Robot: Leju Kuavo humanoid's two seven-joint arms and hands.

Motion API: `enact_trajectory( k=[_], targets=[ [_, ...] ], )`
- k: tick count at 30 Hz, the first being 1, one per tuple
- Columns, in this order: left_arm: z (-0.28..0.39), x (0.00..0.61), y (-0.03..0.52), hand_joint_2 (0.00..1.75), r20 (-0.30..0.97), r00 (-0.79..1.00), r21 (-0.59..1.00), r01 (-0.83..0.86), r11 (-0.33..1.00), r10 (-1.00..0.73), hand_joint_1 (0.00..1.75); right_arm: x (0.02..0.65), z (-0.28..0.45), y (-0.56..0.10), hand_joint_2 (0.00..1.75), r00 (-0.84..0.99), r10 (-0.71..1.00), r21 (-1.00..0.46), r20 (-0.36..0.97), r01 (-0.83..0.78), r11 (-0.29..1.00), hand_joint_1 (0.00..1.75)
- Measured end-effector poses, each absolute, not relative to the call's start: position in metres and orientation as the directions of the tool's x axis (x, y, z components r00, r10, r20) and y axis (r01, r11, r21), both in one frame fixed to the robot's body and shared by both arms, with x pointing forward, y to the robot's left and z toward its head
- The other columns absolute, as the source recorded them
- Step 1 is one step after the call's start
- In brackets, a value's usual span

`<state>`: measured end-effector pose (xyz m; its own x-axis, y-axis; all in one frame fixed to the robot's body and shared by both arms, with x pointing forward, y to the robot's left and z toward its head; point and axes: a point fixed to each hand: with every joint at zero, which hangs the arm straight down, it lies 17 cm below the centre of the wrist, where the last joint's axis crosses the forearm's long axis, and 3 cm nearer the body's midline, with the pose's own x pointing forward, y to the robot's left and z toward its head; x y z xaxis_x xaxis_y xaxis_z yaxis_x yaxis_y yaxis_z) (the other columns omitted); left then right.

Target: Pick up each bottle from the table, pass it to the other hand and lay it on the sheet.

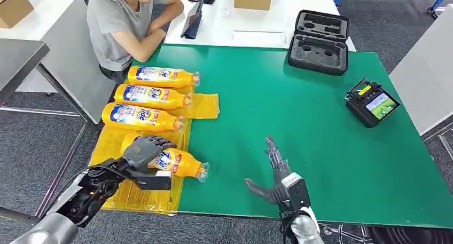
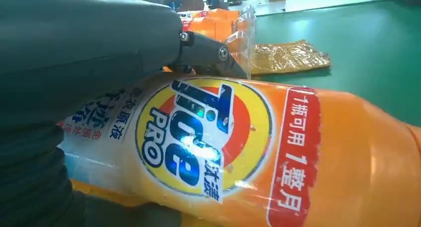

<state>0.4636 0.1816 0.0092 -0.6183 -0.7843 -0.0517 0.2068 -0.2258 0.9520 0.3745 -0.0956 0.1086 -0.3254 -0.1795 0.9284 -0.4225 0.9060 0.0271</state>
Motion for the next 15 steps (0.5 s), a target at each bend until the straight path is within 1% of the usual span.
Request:
enact_trajectory(
  k=[3, 4, 5, 6, 7, 8, 9, 10, 11, 12, 15],
  targets=[
    [0.008, 0.469, 0.185, 1.75, -0.061, -0.59, 0.955, 0.201, -0.22, -0.805, 1.45, 0.374, 0.108, -0.096, 1.75, -0.324, -0.179, 0.027, 0.929, -0.423, 0.906, 0.0],
    [0.008, 0.47, 0.184, 1.75, -0.061, -0.584, 0.955, 0.202, -0.218, -0.809, 1.12, 0.374, 0.108, -0.095, 1.75, -0.324, -0.179, 0.027, 0.929, -0.423, 0.906, 0.0],
    [0.007, 0.47, 0.184, 1.75, -0.061, -0.581, 0.955, 0.203, -0.217, -0.811, 0.82, 0.374, 0.108, -0.095, 1.75, -0.323, -0.179, 0.027, 0.929, -0.423, 0.906, 0.0],
    [0.007, 0.47, 0.184, 1.75, -0.061, -0.579, 0.955, 0.202, -0.216, -0.813, 0.59, 0.374, 0.108, -0.095, 1.75, -0.323, -0.179, 0.027, 0.929, -0.423, 0.906, 0.0],
    [0.006, 0.47, 0.185, 1.75, -0.067, -0.572, 0.954, 0.202, -0.219, -0.818, 0.59, 0.374, 0.108, -0.095, 1.75, -0.323, -0.179, 0.027, 0.929, -0.423, 0.906, 0.0],
    [0.005, 0.472, 0.187, 1.75, -0.08, -0.561, 0.953, 0.2, -0.229, -0.824, 0.54, 0.374, 0.108, -0.095, 1.75, -0.323, -0.179, 0.027, 0.929, -0.423, 0.906, 0.0],
    [0.004, 0.473, 0.188, 1.75, -0.095, -0.543, 0.951, 0.197, -0.236, -0.835, 0.54, 0.374, 0.107, -0.095, 1.75, -0.323, -0.178, 0.027, 0.929, -0.423, 0.906, 0.0],
    [0.005, 0.475, 0.191, 1.75, -0.11, -0.526, 0.95, 0.193, -0.245, -0.843, 0.4, 0.374, 0.107, -0.095, 1.75, -0.322, -0.179, 0.027, 0.93, -0.423, 0.906, 0.0],
    [0.005, 0.477, 0.192, 1.75, -0.123, -0.511, 0.95, 0.188, -0.251, -0.851, 0.16, 0.374, 0.107, -0.095, 1.75, -0.322, -0.179, 0.028, 0.93, -0.423, 0.906, 0.0],
    [0.006, 0.479, 0.194, 1.75, -0.133, -0.498, 0.949, 0.185, -0.255, -0.857, 0.0, 0.374, 0.107, -0.095, 1.75, -0.321, -0.18, 0.029, 0.93, -0.423, 0.906, 0.0],
    [0.008, 0.482, 0.196, 1.75, -0.158, -0.471, 0.949, 0.171, -0.265, -0.868, 0.0, 0.373, 0.107, -0.093, 1.75, -0.322, -0.18, 0.029, 0.93, -0.424, 0.905, 0.0]
  ],
)
